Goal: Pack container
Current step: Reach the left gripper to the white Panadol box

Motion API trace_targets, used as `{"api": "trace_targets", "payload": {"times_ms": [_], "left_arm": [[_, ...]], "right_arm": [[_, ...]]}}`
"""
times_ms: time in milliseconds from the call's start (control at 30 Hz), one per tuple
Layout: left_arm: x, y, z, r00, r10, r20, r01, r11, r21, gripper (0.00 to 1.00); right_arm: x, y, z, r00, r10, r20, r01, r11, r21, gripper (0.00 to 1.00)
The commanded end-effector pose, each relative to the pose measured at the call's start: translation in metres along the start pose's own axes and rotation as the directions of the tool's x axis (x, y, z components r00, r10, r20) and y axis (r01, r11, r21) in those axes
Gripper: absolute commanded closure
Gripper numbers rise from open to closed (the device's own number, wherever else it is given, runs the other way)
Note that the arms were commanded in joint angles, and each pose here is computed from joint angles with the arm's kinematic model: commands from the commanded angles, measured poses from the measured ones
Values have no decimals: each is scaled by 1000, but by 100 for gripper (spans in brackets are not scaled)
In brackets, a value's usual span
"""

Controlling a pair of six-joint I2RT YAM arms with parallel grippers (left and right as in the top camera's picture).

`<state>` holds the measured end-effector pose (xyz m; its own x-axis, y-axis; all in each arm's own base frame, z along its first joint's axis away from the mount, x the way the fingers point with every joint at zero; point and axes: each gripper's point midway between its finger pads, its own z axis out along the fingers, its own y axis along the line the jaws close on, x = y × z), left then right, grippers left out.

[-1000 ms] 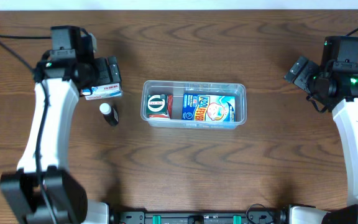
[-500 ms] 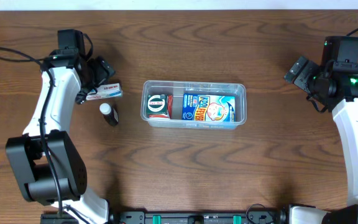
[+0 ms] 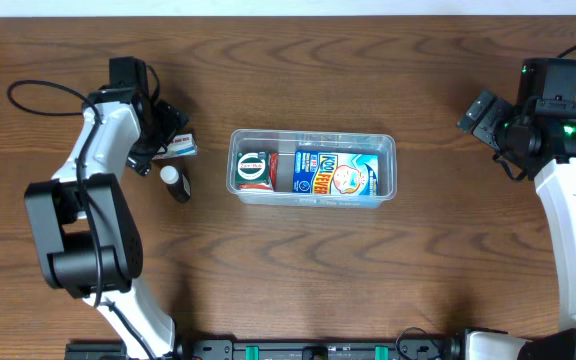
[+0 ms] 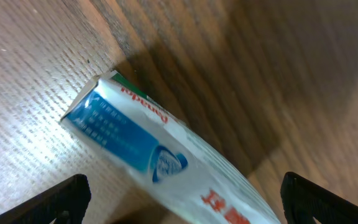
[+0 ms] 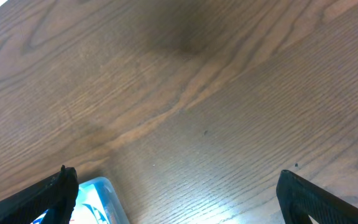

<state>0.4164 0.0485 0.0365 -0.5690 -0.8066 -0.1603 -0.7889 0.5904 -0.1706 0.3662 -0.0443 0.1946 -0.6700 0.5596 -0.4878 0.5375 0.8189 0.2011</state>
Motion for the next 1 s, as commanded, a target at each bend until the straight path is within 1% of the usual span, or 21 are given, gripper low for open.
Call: {"api": "trace_targets", "payload": {"times_ms": [0, 100, 167, 300, 367, 467, 533, 600, 667, 700, 767, 867, 967], "left_arm": [[-1, 1, 10, 1000, -12, -6, 12, 1000, -18, 3], [0, 2, 15, 1000, -12, -11, 12, 1000, -24, 16], [0, 2, 15, 1000, -12, -8, 12, 1000, -22, 23], [-2, -1, 15, 1000, -12, -1, 12, 1000, -13, 34], [-3, -1, 14, 1000, -12, 2, 12, 1000, -10, 36], [-6, -4, 8, 1000, -10, 15, 10, 1000, 5, 36], [-9, -9, -1, 999, 20, 27, -21, 999, 29, 36], [-12, -19, -15, 996, 77, 43, -80, 994, 71, 36], [-15, -28, -29, 988, 141, 64, -147, 983, 112, 39], [-17, -32, -36, 984, 162, 78, -171, 977, 127, 44], [-19, -34, -49, 978, 180, 105, -194, 971, 143, 50], [-19, -34, -61, 977, 177, 119, -194, 969, 154, 50], [-18, -33, -63, 977, 178, 114, -194, 970, 150, 50]], "right_arm": [[-3, -2, 0, 1000, 13, 8, -13, 1000, 8, 1], [-3, -2, 0, 1000, 13, 7, -13, 1000, 8, 1], [-3, -2, 0, 1000, 13, 7, -13, 1000, 8, 1], [-3, -2, 0, 1000, 13, 7, -13, 1000, 8, 1], [-3, -2, 0, 1000, 13, 7, -13, 1000, 8, 1], [-3, -2, 0, 1000, 13, 7, -13, 1000, 8, 1], [-3, -2, 0, 1000, 13, 7, -13, 1000, 8, 1], [-3, -2, 0, 1000, 13, 8, -13, 1000, 8, 1], [-3, -2, 0, 1000, 13, 7, -13, 1000, 8, 1], [-3, -2, 0, 1000, 13, 7, -13, 1000, 8, 1], [-3, -2, 0, 1000, 13, 7, -13, 1000, 8, 1], [-3, -2, 0, 1000, 13, 7, -13, 1000, 8, 1], [-3, -2, 0, 1000, 13, 7, -13, 1000, 8, 1]]}}
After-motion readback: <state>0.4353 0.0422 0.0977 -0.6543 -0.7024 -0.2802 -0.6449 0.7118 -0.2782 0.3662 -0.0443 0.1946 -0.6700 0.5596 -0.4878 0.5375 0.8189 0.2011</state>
